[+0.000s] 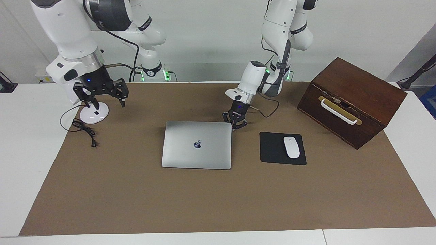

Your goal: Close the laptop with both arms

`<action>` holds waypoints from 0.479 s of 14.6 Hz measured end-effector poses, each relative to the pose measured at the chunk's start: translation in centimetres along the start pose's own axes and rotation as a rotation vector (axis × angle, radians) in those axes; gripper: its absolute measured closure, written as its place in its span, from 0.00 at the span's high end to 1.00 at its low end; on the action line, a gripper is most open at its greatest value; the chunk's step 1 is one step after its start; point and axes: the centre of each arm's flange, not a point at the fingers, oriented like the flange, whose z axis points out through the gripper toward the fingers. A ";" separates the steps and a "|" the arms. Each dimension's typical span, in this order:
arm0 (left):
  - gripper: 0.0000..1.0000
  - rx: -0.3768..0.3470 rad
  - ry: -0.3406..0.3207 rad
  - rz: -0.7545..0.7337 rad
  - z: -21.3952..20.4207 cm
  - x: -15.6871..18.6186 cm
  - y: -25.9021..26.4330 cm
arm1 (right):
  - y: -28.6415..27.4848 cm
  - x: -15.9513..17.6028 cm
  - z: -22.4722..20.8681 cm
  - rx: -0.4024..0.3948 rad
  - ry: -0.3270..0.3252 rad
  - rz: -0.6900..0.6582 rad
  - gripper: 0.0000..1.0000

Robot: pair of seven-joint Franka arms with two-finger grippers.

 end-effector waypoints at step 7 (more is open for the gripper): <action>0.01 0.027 -0.196 -0.021 -5.1 2.4 -0.2 | 0.5 -2.0 3.1 -0.001 -0.049 0.004 1.00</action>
